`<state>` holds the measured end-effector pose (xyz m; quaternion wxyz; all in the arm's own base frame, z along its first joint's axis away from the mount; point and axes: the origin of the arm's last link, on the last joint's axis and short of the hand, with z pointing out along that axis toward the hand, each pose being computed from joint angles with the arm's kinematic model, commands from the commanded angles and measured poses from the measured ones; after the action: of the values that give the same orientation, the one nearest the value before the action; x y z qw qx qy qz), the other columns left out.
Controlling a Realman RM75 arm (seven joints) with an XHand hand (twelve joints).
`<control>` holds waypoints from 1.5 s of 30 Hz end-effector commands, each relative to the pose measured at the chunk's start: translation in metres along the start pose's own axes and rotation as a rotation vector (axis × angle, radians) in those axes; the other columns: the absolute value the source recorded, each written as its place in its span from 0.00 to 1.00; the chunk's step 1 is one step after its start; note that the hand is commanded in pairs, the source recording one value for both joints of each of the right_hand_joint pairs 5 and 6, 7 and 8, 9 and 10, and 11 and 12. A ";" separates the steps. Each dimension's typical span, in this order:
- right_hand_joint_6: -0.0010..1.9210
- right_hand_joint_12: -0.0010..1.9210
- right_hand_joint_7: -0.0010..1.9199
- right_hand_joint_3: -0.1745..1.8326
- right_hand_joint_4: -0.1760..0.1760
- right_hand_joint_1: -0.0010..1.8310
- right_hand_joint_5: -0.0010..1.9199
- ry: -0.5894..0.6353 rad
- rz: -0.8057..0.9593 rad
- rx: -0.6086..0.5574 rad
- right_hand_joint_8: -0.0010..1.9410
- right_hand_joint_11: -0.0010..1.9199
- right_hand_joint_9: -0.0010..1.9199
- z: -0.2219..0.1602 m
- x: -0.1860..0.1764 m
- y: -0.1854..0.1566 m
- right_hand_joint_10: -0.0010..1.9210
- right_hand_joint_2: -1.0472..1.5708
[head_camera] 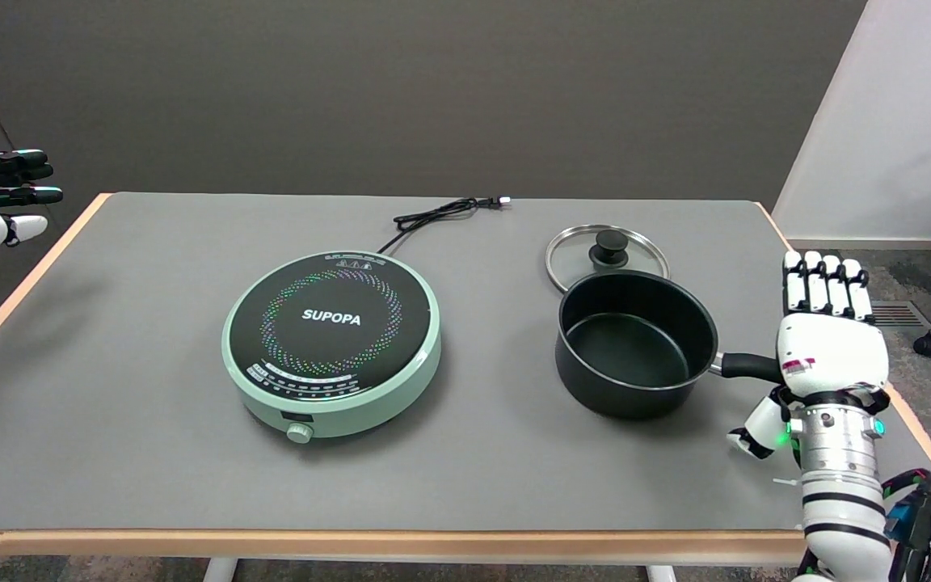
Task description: Pick up the pot.
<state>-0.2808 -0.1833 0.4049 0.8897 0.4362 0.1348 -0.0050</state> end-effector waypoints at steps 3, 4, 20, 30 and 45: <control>0.01 0.01 0.01 0.63 0.52 0.66 0.01 -0.056 0.025 0.018 0.01 0.01 0.01 0.018 -0.004 -0.002 0.01 0.13; 0.01 0.01 0.01 0.62 0.55 0.66 0.01 -0.062 0.025 0.022 0.01 0.01 0.01 0.018 -0.005 -0.002 0.01 0.13; 0.02 0.02 0.02 0.45 1.00 0.65 0.02 -0.076 0.036 0.017 0.02 0.02 0.02 0.019 -0.008 -0.002 0.02 0.20; 0.24 0.24 0.24 0.73 1.00 0.67 0.24 -0.069 0.028 0.017 0.24 0.24 0.24 0.020 -0.006 -0.001 0.24 0.14; 0.39 0.39 0.39 0.64 1.00 0.67 0.39 -0.076 0.034 0.018 0.38 0.39 0.39 0.020 -0.008 -0.002 0.39 0.18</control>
<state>-0.2831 -0.1994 0.4167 0.8903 0.4448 0.0973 -0.0078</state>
